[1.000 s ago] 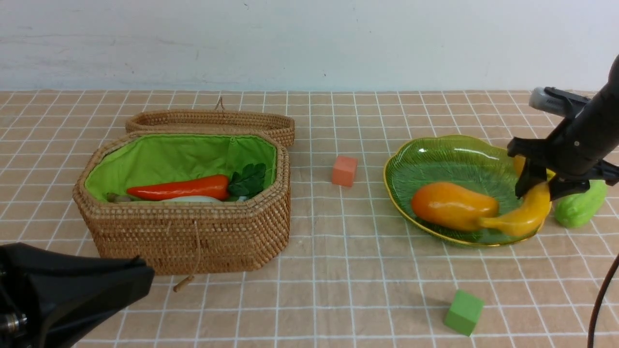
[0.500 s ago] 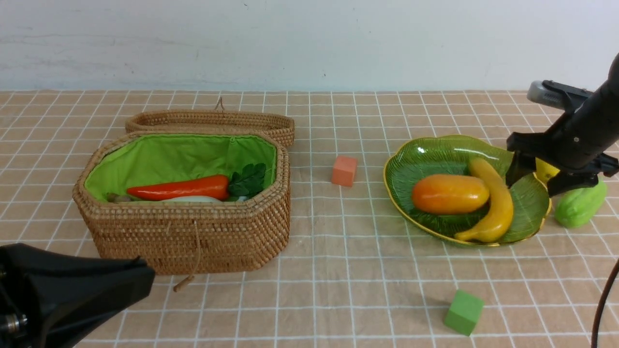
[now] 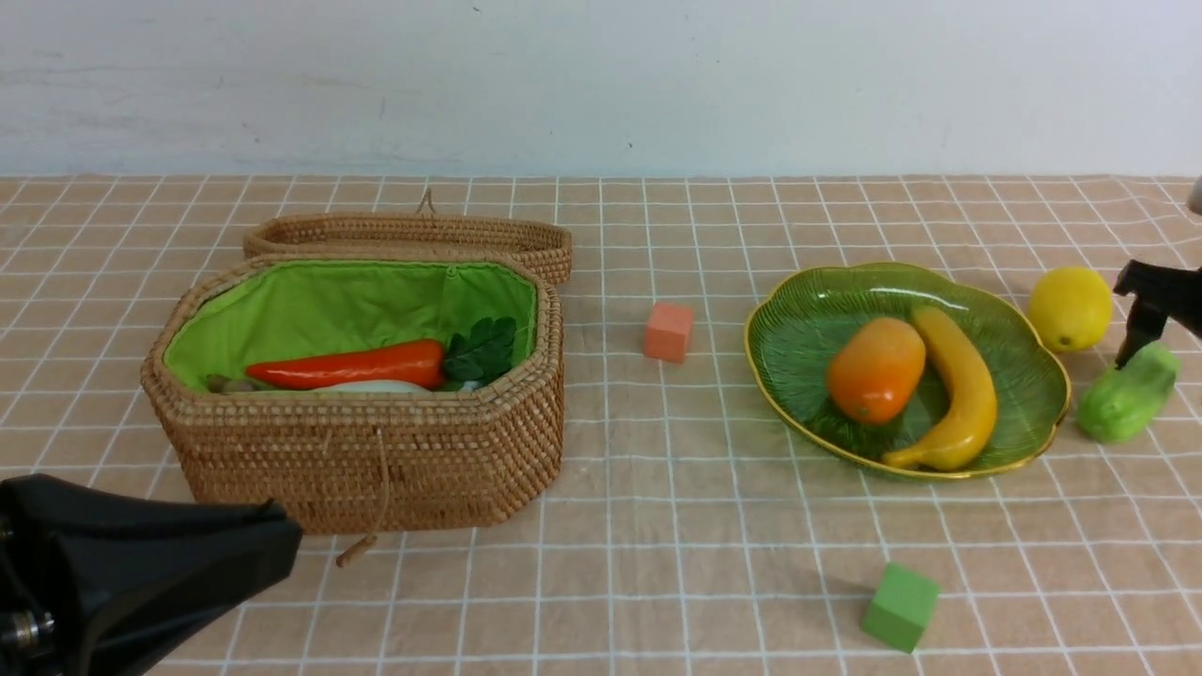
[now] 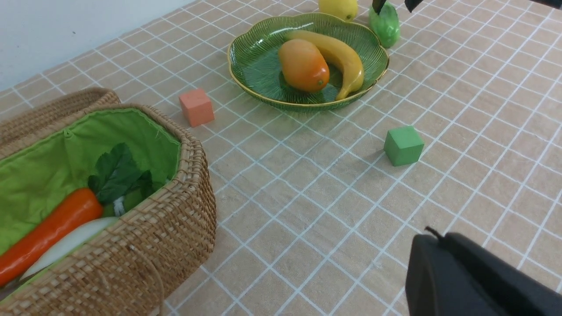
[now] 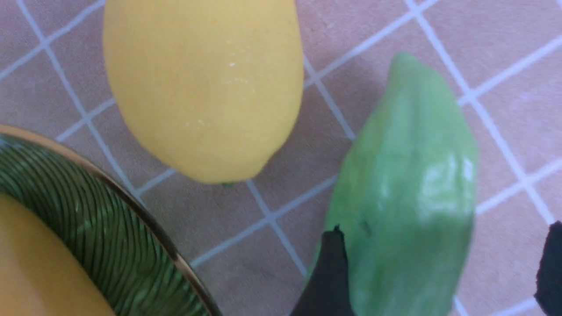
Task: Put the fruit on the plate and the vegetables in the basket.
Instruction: Take a chayote with your right arm and place it on the basket on the left.
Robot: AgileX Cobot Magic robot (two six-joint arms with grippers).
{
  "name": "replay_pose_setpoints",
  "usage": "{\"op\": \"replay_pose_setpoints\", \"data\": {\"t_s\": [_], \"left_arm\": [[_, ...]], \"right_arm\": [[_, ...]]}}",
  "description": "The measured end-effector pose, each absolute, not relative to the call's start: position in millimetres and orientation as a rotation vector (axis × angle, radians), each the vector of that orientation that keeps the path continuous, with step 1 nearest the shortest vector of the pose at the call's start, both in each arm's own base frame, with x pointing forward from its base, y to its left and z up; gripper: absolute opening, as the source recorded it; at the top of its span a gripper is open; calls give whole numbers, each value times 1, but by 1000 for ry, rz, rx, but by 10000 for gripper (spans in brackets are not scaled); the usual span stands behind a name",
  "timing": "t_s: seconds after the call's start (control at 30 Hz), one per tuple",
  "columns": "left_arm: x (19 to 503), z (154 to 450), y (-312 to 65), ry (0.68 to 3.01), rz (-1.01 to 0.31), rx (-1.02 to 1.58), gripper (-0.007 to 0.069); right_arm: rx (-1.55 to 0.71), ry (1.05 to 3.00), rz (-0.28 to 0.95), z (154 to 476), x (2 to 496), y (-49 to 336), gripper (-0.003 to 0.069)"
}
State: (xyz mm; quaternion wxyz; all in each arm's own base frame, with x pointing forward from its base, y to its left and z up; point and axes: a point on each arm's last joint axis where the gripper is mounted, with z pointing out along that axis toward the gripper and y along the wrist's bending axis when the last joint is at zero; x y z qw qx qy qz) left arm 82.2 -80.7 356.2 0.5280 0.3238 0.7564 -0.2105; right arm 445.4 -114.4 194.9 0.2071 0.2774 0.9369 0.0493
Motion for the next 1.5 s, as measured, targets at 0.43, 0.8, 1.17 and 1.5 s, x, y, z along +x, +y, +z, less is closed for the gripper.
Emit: {"op": "replay_pose_setpoints", "data": {"t_s": [0.43, 0.8, 1.17, 1.5], "left_arm": [[81, 356, -82, 1820, -545, 759, -13], [82, 356, -83, 1832, -550, 743, -11], [98, 357, -62, 1899, -378, 407, -10], [101, 359, -58, 1890, -360, 318, -6]], "right_arm": [[668, 2717, 114, 169, 448, -115, 447], [168, 2569, 389, 335, 395, -5, 447], [-900, 1819, 843, 382, 350, 266, 447], [-966, 1710, 641, 303, 366, 346, 526]]}}
